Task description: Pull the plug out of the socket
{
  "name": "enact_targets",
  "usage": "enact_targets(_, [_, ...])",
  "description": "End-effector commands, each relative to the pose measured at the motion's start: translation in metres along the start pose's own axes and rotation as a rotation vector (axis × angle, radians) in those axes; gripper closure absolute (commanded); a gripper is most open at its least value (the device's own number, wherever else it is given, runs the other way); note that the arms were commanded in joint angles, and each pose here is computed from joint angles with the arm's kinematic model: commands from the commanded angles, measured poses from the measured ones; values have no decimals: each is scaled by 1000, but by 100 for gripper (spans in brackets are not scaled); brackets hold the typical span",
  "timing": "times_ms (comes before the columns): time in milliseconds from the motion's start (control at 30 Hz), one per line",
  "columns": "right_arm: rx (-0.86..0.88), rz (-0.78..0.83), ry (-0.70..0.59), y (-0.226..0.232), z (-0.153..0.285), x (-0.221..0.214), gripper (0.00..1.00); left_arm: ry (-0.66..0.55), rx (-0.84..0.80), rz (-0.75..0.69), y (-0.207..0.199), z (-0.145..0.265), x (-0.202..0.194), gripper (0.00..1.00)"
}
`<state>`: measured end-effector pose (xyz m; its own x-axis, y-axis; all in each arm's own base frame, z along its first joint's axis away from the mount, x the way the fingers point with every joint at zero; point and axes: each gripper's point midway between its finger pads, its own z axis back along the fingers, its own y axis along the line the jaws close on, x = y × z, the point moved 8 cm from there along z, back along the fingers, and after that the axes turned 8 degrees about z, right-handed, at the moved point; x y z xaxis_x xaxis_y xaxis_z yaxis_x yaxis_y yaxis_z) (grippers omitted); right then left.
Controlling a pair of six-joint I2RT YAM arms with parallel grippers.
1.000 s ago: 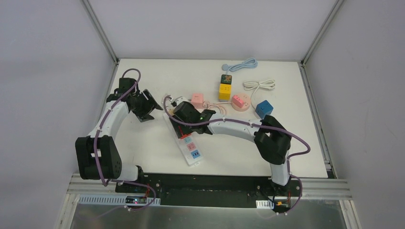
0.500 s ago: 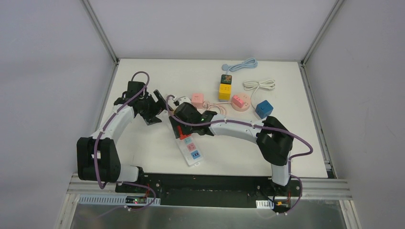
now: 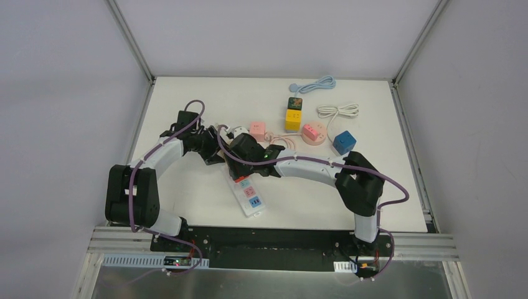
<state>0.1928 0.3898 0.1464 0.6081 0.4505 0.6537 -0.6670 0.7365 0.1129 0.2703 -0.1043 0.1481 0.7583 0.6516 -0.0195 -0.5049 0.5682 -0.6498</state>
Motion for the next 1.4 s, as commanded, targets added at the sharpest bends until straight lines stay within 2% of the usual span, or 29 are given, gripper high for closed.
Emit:
enact_targets(0, [55,-6,-92,9,21,20,99,-42,151,19,22,-2,-1,50])
enact_targets(267, [147,-64,-165,19,45,38,100,-39,281,35,50,-9,-7,55])
enact_targets(567, [188,-34,-221,24,52,51,100,-62,350,23,53,-2,-5,56])
enact_targets(733, [-2,-3,-264,21,53,60,100,-123,436,16,61,3,-2,58])
enact_targets(833, [-34,10,-284,19,54,62,100,-126,455,14,65,2,-2,58])
enact_targets(1067, [91,19,-262,28,66,73,100,-112,504,18,69,0,-1,61])
enact_targets(1367, [85,-21,-247,14,75,75,100,-89,476,15,62,-1,1,63])
